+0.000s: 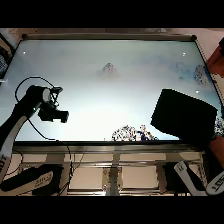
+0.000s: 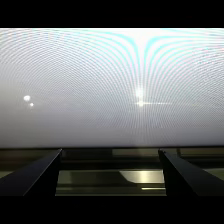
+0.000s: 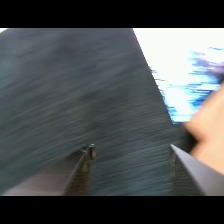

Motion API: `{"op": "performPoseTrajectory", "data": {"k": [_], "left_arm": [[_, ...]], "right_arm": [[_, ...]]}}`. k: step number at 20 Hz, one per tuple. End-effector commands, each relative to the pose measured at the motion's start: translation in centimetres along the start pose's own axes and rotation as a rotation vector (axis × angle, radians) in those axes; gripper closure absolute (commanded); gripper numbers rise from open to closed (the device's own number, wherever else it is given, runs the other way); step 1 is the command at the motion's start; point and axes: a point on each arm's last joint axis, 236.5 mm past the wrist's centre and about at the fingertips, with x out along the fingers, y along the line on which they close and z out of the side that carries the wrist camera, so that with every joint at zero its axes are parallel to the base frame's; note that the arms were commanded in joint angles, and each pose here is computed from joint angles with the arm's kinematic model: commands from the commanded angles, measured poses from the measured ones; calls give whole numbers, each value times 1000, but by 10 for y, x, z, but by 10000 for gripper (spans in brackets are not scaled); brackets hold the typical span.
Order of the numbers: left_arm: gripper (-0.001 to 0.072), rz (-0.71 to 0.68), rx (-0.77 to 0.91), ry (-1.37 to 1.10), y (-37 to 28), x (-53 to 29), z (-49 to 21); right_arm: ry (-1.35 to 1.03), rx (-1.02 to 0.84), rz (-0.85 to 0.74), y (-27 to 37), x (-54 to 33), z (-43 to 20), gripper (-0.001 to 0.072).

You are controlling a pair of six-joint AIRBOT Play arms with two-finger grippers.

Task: Fold the clothes and pants, and hang the long-sleeved shirts on hangers.

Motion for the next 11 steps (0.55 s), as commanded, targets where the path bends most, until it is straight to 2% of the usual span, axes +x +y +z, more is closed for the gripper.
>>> {"op": "performPoseTrajectory", "data": {"k": [1,2,6,11], "left_arm": [[22,0,0,0,0,0,0],[22,0,-1,0,0,0,0],[22,0,-1,0,0,0,0],[21,0,0,0,0,0,0]], "right_arm": [[56,-150,226,86,-23,-46,500],[106,-225,251,100,-22,-67,674],[341,-427,329,138,-10,-157,683],[482,-562,359,159,2,-227,683]]}}
